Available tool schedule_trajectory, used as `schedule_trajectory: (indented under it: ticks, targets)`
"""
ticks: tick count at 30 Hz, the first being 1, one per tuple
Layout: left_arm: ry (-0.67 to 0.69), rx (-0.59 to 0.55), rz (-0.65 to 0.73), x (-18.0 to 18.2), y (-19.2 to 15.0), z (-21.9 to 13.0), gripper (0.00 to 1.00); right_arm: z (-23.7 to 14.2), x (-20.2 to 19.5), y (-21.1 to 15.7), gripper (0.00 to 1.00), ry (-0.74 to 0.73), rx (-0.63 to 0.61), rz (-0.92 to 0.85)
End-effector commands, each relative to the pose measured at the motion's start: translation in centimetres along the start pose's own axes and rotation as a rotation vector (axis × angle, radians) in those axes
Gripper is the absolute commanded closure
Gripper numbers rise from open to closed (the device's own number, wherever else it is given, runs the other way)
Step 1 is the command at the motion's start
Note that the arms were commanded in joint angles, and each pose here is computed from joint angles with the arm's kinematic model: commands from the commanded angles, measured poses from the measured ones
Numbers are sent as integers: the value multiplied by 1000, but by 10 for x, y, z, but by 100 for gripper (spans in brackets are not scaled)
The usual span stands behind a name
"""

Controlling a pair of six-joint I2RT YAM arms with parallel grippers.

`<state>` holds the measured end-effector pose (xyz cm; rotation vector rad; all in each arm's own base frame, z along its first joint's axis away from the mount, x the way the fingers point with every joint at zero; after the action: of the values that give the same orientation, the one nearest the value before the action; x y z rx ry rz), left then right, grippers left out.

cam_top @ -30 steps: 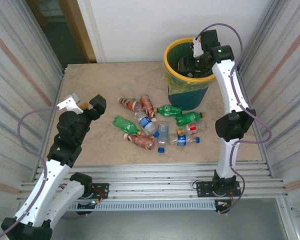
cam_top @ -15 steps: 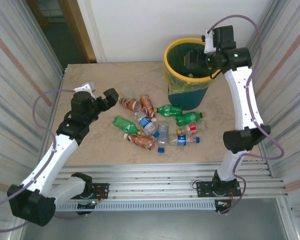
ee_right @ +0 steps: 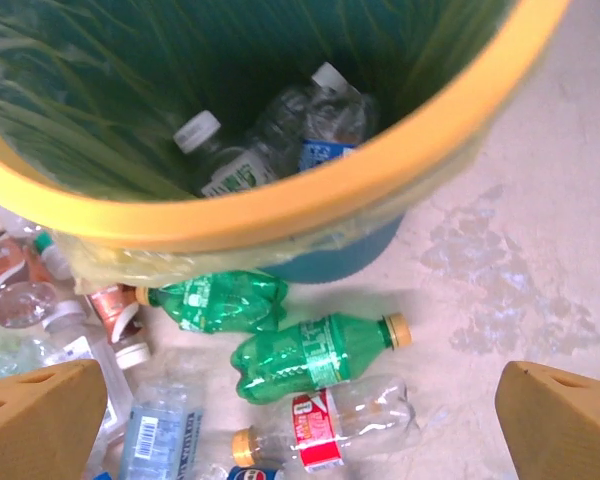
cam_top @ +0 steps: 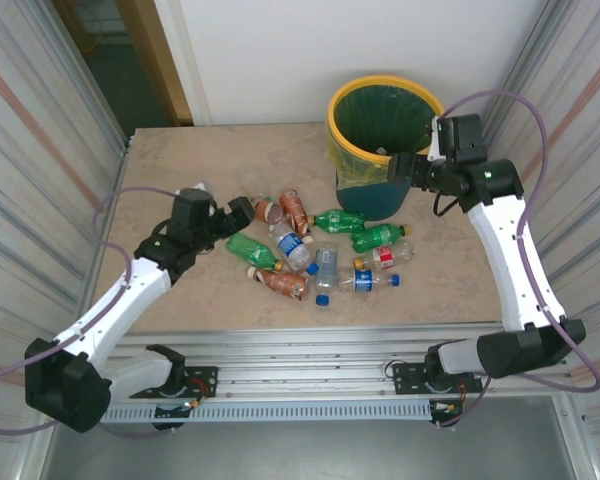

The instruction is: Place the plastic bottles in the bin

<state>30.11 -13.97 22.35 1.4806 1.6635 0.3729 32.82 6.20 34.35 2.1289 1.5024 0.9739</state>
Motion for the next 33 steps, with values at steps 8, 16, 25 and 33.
schedule_trajectory:
  ticks: [8, 16, 25, 33]
  targets:
    - [105, 143, -135, -10, -96, 11, 3, -26, -22, -9, 2, -65, -94, 71]
    - [104, 235, -165, -31, -135, 26, 6, -29, -27, -19, 2, -59, -95, 81]
    - [110, 285, -217, -35, -153, 43, 10, -28, -32, -25, 2, -80, -81, 93]
    - [161, 342, -220, -33, -167, 51, 11, -28, -31, -25, 2, -68, -83, 104]
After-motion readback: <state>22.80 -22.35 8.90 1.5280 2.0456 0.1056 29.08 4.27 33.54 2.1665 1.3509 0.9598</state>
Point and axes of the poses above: each hand's point on the last joint's axis, 136 mm out from that joint toward the fingers, its own z axis out along the fingers, its own x axis along the line the jaws close on, y = z × x, the point moved 3 cm from there along -z, back along the fingers, and after that the axes turned 14 degrees about z, right-handed, at the moved point
